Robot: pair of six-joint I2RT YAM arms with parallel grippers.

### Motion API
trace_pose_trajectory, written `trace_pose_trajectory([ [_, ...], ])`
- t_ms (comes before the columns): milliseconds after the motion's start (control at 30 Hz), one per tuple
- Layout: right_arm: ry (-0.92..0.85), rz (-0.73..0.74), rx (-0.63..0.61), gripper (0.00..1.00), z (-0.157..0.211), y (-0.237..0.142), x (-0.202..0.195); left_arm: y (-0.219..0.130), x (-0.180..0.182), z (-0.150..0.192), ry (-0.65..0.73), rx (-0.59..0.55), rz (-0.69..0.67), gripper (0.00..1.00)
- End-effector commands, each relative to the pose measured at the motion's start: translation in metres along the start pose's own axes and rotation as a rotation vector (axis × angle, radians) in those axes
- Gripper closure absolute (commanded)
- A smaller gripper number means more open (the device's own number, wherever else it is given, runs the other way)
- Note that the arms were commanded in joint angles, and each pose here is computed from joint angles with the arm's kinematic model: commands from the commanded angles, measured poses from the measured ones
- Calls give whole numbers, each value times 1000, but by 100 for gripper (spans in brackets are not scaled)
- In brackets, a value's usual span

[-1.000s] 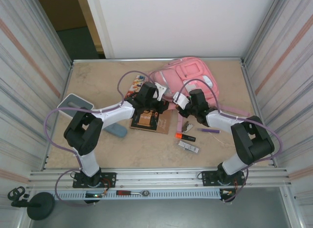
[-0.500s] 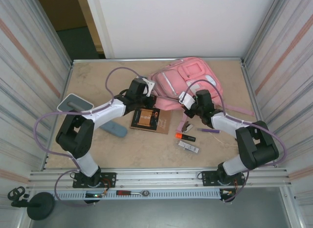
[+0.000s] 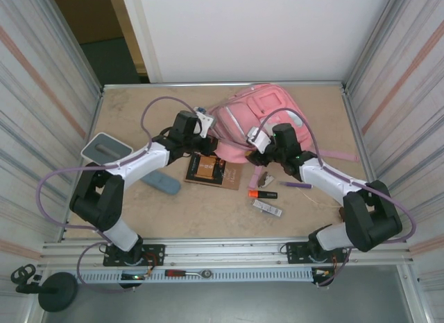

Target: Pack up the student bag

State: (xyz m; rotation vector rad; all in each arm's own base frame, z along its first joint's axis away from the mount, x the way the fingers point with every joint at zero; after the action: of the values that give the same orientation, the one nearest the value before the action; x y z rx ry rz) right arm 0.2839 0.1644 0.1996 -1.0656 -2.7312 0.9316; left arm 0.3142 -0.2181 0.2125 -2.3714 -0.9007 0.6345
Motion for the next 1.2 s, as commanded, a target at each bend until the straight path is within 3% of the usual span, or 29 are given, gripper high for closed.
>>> trace_pose_trajectory([
  [0,21,-96,-57,41,-22,14,12,-20,-22,-23,42,-99,96,100],
  [133,3,-124,-96,44,-37,34,15,-19,-26,-24,48,-92,99,100],
  [267,-8,-118,-91,82,-35,41,12,-20,-22,-23,39,-88,61,100],
  [367,7,-102,-60,95,-22,32,8,-26,-15,-21,24,-98,16,100],
  [467,36,-72,-43,100,-7,16,0,-33,-1,-19,5,-107,-49,100],
  [700,63,-25,18,98,14,-14,-19,-38,35,-15,-40,-65,-254,100],
  [833,83,21,41,96,13,-27,-35,-39,34,-18,-61,-58,-229,100],
  [900,89,25,46,90,8,-31,-38,-39,28,-19,-69,-63,-163,100],
  [1067,123,-110,6,59,-17,-32,-22,-42,1,-26,-67,-104,4,100],
  [1167,118,-198,-51,48,-31,-27,-3,-42,-13,-31,-53,-116,59,100],
])
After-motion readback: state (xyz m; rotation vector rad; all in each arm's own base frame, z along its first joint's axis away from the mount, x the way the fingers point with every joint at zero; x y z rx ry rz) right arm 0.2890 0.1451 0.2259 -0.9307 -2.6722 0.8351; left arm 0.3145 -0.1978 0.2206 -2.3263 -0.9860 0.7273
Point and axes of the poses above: each hand's point on the last joint's axis, 136 mm out from that joint toward the fingers, its own y axis out along the fingers, its own x axis along the line the jaws close on, z = x × y, the point moved 10 cm from there along -y, back along the fingers, and after that the axes turned 7 degrees about y, right-handed, at the moved point
